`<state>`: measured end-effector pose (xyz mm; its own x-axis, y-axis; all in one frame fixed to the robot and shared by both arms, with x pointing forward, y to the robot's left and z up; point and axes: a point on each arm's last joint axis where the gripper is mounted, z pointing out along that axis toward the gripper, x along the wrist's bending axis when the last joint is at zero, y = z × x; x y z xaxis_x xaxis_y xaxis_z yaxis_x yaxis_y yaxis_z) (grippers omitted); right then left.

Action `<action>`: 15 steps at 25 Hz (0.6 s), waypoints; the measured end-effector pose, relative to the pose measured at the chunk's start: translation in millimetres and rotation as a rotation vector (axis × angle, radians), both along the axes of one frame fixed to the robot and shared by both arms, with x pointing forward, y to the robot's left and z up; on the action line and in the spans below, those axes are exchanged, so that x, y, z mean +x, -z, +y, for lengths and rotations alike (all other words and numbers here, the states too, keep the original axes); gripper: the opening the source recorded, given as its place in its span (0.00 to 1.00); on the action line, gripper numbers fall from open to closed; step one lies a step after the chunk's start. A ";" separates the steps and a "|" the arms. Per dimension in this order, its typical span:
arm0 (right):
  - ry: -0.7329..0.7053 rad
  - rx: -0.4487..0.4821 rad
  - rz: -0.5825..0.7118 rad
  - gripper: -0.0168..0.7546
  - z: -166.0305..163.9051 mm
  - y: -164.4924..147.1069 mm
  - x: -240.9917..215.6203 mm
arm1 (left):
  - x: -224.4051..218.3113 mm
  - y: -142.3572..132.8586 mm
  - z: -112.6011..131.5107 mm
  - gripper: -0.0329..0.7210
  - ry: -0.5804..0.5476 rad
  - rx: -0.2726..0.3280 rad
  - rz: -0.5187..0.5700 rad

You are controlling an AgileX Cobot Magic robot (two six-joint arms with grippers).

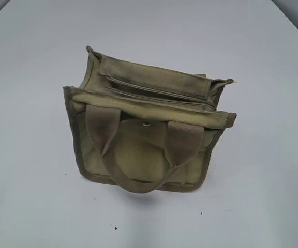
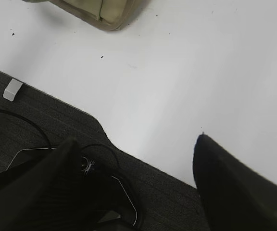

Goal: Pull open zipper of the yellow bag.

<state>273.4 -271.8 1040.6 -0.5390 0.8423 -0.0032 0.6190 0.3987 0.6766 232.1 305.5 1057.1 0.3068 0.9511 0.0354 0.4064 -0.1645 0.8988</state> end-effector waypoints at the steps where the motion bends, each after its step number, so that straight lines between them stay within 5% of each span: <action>1: 0.000 0.000 0.000 0.75 0.0 0.0 0.0 | 0.0 0.0 0.0 0.77 0.000 0.000 0.000; 11: 0.004 0.000 -0.001 0.75 -0.2 0.0 0.0 | 0.0 0.0 -0.1 0.77 -0.007 0.000 0.000; 15: 0.115 0.008 -0.003 0.75 -3.8 -0.3 2.2 | -0.5 0.0 -0.7 0.77 -0.087 -0.001 0.000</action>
<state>275.6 -275.6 1040.9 -0.4391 0.8984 0.0017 0.6579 0.3203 0.6816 231.7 304.8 1057.1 0.2232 0.9741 0.0348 0.4192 -0.1282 0.8988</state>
